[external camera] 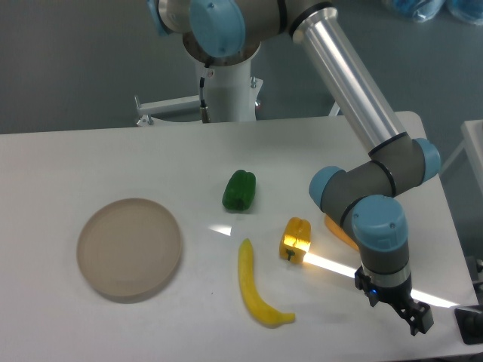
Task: Pick up the yellow pepper from the table
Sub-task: 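Move the open gripper over the table toward the yellow bell pepper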
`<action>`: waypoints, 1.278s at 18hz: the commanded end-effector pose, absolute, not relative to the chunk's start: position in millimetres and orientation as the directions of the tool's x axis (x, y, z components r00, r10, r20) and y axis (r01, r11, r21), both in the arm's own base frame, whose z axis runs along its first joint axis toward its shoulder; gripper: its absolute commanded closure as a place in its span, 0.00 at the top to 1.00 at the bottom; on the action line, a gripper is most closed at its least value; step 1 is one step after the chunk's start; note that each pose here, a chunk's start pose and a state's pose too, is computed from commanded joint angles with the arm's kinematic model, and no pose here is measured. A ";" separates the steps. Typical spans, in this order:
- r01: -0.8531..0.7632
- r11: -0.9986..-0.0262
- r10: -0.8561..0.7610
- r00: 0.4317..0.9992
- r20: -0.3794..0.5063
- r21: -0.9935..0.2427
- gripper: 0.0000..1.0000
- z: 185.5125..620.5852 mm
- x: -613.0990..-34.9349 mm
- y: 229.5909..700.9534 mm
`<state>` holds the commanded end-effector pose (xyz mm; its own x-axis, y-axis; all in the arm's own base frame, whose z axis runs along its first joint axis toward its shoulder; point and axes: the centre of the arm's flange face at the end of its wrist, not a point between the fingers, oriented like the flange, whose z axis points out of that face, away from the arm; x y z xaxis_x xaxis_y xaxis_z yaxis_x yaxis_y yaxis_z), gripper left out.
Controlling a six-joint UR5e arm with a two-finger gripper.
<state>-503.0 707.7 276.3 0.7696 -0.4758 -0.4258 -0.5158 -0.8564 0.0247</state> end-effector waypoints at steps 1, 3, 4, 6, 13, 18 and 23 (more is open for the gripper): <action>-0.515 -0.857 -0.474 0.770 -0.429 0.023 1.00 277.3 -503.2 707.9; -0.515 -0.857 -0.473 0.769 -0.430 0.022 1.00 278.6 -502.0 708.5; -0.515 -0.857 -0.473 0.769 -0.430 0.021 1.00 279.1 -501.6 708.4; -0.510 -0.860 -0.467 0.772 -0.431 0.018 1.00 281.5 -501.0 707.7; -0.505 -0.863 -0.459 0.778 -0.428 0.008 1.00 309.5 -488.4 691.7; -0.418 -0.906 -0.365 0.843 -0.395 -0.057 1.00 338.2 -472.9 657.4; -0.243 -0.947 -0.182 0.944 -0.275 -0.208 1.00 359.2 -444.9 600.9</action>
<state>-444.9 600.9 359.2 0.9441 -0.1817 -0.2751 -0.2429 -0.9475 -0.2080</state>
